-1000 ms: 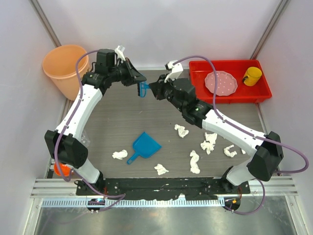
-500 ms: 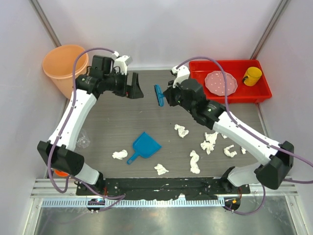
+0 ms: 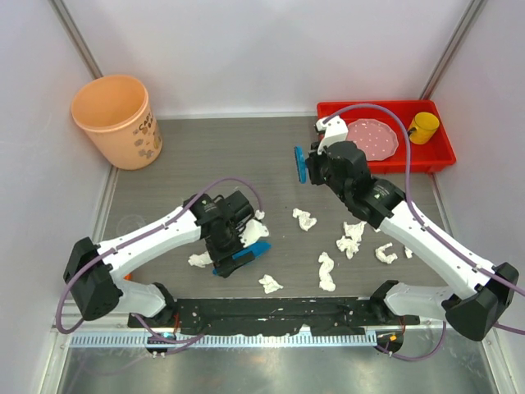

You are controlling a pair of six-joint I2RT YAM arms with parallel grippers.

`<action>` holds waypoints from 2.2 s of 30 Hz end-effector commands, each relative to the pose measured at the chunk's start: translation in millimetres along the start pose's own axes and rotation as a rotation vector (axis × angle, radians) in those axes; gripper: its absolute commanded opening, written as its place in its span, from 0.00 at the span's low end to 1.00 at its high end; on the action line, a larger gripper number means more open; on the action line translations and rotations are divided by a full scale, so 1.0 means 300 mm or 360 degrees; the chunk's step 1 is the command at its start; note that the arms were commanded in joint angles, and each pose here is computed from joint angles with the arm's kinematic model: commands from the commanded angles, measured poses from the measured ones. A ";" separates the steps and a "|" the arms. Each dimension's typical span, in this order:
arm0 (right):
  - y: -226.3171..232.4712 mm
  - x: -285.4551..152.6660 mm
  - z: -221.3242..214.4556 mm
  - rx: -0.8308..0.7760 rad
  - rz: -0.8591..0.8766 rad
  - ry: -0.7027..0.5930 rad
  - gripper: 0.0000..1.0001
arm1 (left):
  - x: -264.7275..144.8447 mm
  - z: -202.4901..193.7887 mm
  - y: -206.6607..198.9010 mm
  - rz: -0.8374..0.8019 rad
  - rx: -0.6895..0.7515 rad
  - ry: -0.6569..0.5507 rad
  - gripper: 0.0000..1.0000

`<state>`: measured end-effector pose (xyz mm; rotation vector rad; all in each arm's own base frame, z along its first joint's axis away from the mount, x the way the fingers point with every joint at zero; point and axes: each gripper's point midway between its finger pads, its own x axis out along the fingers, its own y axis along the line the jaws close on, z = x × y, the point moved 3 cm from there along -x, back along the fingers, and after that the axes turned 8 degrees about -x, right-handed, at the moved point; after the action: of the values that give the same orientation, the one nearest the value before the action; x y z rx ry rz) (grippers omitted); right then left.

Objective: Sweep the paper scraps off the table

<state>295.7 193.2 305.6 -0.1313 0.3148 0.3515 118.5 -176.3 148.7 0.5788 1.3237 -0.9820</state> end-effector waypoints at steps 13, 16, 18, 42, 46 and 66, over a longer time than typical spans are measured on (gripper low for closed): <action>0.004 0.001 0.035 0.0058 0.0004 -0.0068 0.01 | 0.188 -0.017 0.090 0.0410 0.0149 0.0385 0.79; 0.004 0.002 0.037 0.0042 0.0006 -0.0071 0.01 | 0.211 -0.007 0.123 0.0512 0.0141 0.0375 0.79; -0.002 -0.003 0.037 0.0022 -0.0002 -0.0075 0.01 | 0.216 0.009 0.138 0.0569 0.0115 0.0326 0.79; -0.014 -0.005 0.052 -0.0009 0.0002 -0.0153 0.01 | 0.306 0.019 0.148 0.0409 0.0056 0.0426 0.41; -0.015 -0.012 0.054 -0.0007 0.0004 -0.0160 0.01 | 0.276 0.106 0.210 0.0516 0.0076 0.0269 0.37; -0.032 -0.055 0.036 -0.0003 0.0004 -0.0190 0.01 | 0.118 0.117 0.238 0.0114 0.0473 0.0040 0.81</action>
<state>286.5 182.2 308.6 -0.1308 0.2563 0.3602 205.6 -185.9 86.4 0.8709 1.2978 -0.9559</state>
